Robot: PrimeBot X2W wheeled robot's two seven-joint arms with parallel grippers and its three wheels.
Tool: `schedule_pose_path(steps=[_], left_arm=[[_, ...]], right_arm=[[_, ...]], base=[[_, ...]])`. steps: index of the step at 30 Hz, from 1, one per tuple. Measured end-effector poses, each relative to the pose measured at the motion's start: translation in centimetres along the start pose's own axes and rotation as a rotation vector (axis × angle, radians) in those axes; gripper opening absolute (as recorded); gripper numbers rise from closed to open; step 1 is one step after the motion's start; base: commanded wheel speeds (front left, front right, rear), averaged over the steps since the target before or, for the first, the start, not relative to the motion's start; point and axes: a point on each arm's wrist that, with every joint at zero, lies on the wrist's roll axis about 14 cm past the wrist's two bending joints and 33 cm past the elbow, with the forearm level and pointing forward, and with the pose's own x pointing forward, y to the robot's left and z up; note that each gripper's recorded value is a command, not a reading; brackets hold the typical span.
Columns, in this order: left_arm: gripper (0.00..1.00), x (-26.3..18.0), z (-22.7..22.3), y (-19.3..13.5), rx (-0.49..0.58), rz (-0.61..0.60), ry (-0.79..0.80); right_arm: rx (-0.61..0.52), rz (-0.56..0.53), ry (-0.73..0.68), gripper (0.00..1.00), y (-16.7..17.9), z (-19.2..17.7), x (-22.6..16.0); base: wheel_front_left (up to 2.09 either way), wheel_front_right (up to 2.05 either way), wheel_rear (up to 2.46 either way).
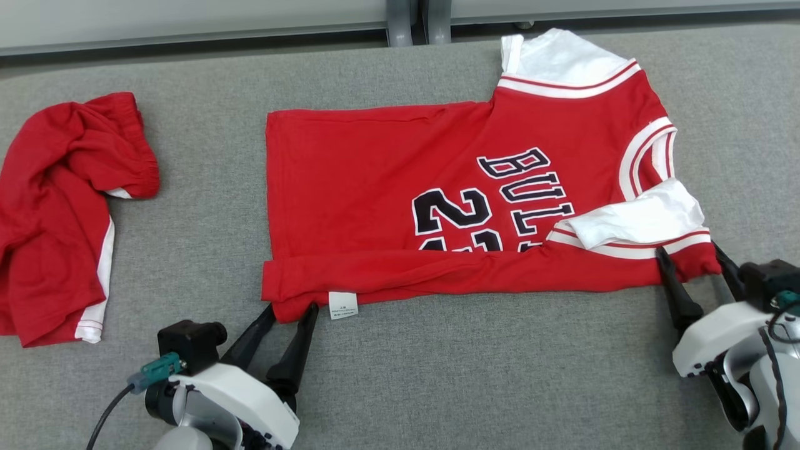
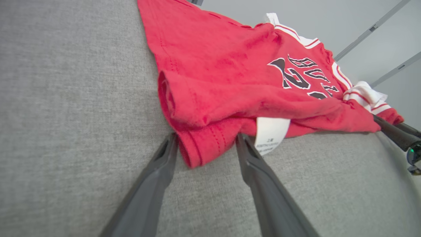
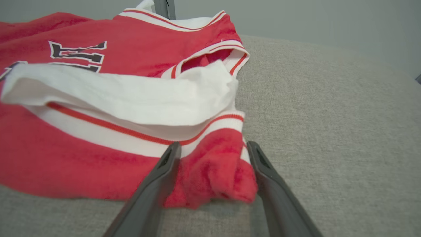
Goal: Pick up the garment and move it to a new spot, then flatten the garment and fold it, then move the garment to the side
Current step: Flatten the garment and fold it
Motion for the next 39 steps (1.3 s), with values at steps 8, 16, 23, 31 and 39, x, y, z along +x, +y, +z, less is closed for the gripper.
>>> schedule_pose_path(steps=[8,16,23,31,39], left_arm=[[0.00,0.5,-0.3,-0.3,-0.023,-0.044,0.043],[0.00,-0.6,2.3,-1.5,-0.038,-0.118,0.033],[0.00,-3.1,5.2,-3.5,-0.016,-0.205,0.017],[0.00,-6.1,2.3,-3.9,-0.048,-0.175,0.091],[0.00,-8.8,-2.7,-2.8,-0.164,-0.078,0.172]], right_arm=[[0.055,0.065,0.082,0.00,1.6,-0.7,1.1],[0.089,0.084,0.067,0.00,-0.6,2.8,0.6],[0.072,0.102,0.047,0.00,-2.9,7.0,-1.4],[0.154,0.118,0.213,0.00,-2.7,2.9,-5.4],[0.220,0.086,0.364,0.00,-2.3,-3.1,-9.7]], base=[[0.00,0.00,0.00],[0.00,0.00,0.00],[0.00,0.00,0.00],[0.00,0.00,0.00],[0.00,0.00,0.00]])
